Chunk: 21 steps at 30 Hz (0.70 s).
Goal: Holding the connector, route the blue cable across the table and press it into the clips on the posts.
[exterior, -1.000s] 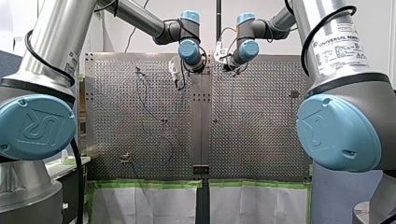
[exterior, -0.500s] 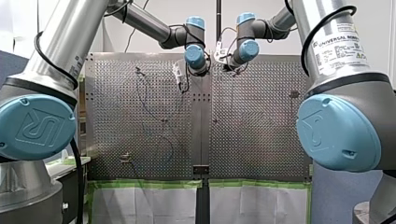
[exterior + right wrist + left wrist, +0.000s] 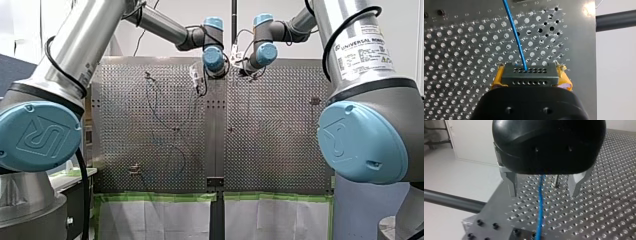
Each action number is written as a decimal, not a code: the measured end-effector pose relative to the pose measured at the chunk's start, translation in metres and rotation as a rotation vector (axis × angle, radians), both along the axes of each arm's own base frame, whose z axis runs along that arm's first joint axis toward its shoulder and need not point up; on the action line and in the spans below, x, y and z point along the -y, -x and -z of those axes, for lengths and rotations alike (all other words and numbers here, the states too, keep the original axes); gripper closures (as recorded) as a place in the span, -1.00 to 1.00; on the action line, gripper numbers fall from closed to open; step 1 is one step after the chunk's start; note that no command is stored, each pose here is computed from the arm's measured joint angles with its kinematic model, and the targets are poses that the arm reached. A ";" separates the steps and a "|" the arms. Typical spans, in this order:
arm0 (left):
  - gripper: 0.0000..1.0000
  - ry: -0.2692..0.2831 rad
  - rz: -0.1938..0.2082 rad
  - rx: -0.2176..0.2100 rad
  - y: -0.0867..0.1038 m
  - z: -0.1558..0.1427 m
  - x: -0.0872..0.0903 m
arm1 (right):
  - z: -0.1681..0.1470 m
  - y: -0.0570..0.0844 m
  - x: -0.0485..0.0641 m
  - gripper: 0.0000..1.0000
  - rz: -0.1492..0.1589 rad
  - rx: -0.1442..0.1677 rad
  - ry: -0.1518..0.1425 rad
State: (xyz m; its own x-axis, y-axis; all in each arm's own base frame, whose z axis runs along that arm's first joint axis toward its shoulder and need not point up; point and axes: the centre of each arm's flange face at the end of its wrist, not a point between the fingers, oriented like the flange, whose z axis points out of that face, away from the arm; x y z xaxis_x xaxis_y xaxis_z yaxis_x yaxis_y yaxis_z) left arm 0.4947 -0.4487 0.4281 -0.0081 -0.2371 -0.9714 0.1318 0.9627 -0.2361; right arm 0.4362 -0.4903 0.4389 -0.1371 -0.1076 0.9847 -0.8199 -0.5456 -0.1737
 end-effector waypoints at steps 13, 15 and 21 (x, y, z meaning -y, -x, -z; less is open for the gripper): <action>-0.98 0.013 -0.017 0.003 -0.036 0.010 -0.001 | 0.000 0.000 0.000 1.00 0.000 0.000 0.000; -0.98 0.011 -0.023 0.001 -0.037 0.010 -0.003 | 0.000 0.000 0.000 1.00 0.000 0.000 0.000; -0.98 0.007 -0.036 -0.005 -0.038 0.011 -0.006 | 0.000 0.000 0.000 1.00 -0.002 0.000 0.000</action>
